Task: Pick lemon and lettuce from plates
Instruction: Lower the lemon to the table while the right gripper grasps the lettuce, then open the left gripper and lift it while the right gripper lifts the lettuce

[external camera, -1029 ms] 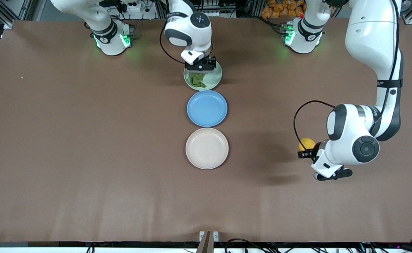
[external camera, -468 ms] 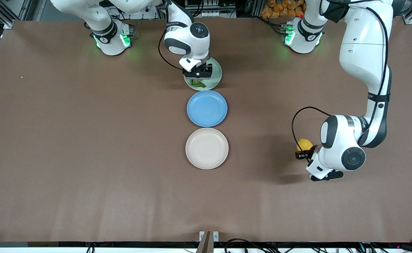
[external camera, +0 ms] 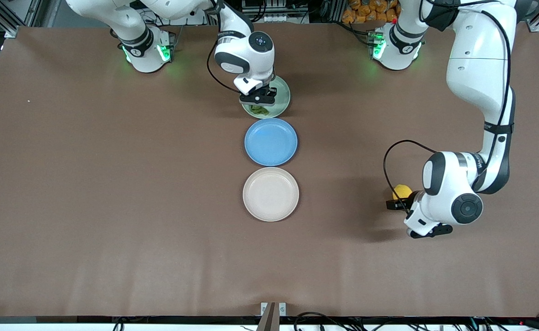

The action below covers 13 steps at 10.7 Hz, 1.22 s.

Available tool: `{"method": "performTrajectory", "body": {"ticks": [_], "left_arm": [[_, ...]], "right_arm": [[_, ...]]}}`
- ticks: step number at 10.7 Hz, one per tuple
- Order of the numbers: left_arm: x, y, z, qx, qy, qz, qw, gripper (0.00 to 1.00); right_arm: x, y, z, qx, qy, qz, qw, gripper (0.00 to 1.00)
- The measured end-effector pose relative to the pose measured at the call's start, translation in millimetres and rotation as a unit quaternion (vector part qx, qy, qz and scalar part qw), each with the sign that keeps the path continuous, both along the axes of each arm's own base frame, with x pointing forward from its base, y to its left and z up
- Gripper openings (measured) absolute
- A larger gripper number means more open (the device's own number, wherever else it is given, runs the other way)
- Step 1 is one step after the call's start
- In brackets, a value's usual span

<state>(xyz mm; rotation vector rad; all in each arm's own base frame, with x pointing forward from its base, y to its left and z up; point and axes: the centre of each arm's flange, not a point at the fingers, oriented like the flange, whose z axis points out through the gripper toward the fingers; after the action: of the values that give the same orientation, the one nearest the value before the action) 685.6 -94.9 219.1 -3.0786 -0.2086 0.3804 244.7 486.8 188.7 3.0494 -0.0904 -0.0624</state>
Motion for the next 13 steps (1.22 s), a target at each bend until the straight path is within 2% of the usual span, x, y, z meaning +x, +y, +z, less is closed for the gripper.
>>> {"method": "performTrajectory", "body": {"ticks": [1,3,4,6,8,11,13], "left_arm": [[3.3,-1.0,9.1,-0.001,-0.008,0.0,1.0,1.0],[9.1,-8.1,43.4,-0.007,-0.034,-0.005,0.999,1.0],[10.2,-12.4,65.7,-0.01,-0.048,-0.008,0.999,1.0],[6.7,-17.3,122.3,0.002,-0.071,-0.025,0.997,1.0],[-4.0,-15.7,182.5,0.003,-0.085,-0.028,0.996,1.0],[-30.0,-6.1,270.5,-0.004,-0.106,-0.016,0.994,1.0],[-59.9,0.7,318.9,-0.008,-0.106,-0.014,0.994,1.0]], "right_arm": [[-0.9,0.1,-2.1,-0.002,-0.005,-0.003,1.0,0.39],[2.3,5.9,2.2,0.004,-0.011,-0.023,1.0,0.07],[6.7,11.0,8.3,0.004,-0.015,-0.032,0.999,0.02],[15.2,24.3,28.1,-0.016,-0.022,-0.042,0.999,0.02],[28.6,38.7,59.6,-0.01,-0.019,-0.065,0.998,0.02],[58.7,33.7,124.4,0.001,0.011,-0.08,0.997,0.02],[83.8,18.7,181.6,0.001,0.039,-0.077,0.996,0.02]]}}
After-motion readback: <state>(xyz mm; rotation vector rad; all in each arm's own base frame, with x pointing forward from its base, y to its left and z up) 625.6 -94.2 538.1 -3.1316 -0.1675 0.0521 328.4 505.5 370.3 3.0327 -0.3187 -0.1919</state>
